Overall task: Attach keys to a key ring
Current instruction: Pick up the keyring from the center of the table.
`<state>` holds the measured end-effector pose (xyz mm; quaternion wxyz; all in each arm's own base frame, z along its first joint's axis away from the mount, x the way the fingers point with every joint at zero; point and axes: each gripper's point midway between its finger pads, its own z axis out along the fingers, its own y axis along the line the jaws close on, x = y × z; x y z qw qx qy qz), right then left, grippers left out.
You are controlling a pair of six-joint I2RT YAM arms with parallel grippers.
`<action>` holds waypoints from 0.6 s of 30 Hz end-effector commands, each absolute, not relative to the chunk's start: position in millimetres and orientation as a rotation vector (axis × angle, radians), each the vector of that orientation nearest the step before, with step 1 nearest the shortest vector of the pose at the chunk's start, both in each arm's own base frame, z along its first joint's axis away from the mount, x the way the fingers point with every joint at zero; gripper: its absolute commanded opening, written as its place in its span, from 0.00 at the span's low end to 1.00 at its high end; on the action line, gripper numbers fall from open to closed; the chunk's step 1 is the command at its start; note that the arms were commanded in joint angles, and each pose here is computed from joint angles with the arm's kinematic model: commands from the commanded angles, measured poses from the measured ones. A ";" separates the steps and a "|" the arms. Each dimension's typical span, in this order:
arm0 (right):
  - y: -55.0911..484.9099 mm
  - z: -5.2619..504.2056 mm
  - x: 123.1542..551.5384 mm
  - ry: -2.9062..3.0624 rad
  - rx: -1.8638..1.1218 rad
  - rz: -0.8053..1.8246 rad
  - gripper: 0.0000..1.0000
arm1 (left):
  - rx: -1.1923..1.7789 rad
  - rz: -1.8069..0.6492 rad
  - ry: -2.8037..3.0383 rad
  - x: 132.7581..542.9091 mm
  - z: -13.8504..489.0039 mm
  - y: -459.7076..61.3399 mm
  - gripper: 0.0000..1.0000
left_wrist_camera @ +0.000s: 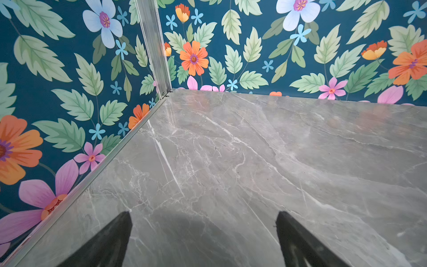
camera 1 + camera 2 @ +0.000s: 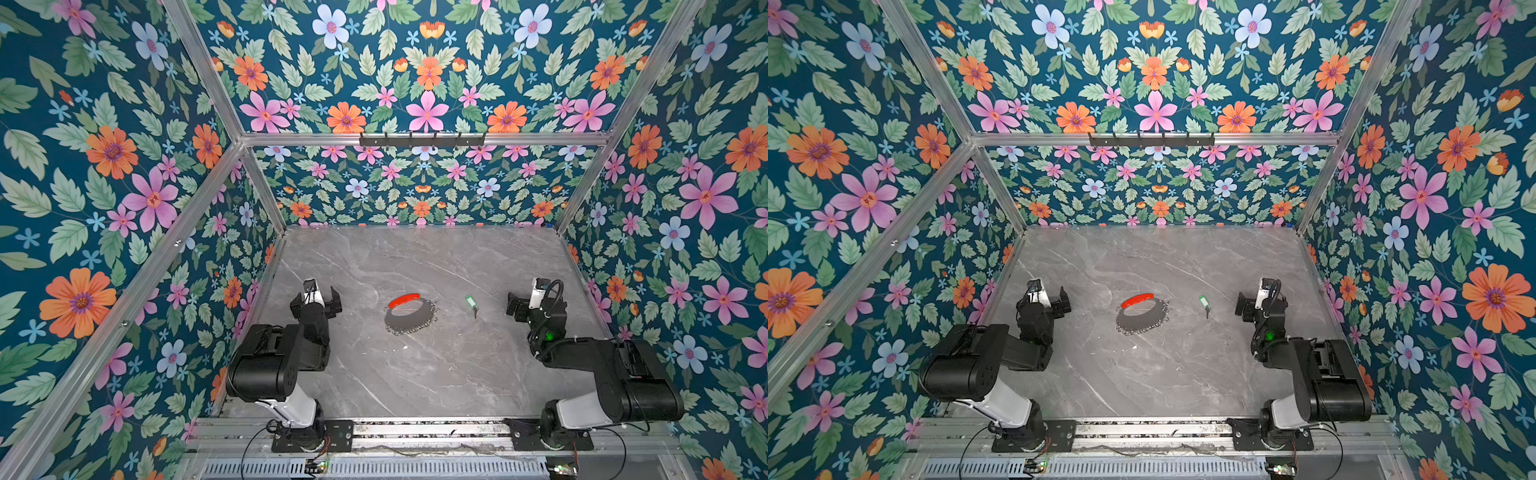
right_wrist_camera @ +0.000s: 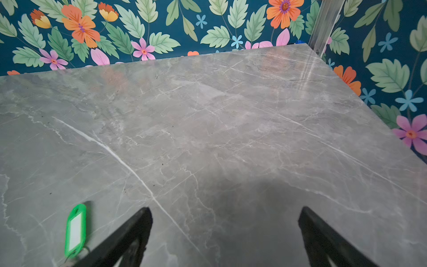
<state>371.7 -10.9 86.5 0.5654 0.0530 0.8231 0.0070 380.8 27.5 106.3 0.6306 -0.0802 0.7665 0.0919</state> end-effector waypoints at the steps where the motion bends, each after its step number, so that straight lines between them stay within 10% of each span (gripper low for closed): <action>1: -12.5 98.7 376.3 1.886 0.121 0.002 0.99 | -0.187 0.220 1.725 382.3 113.8 29.5 1.00; 18: -12.8 99.1 376.0 1.883 0.120 -0.001 0.99 | -0.187 0.220 1.723 382.4 114.3 29.4 1.00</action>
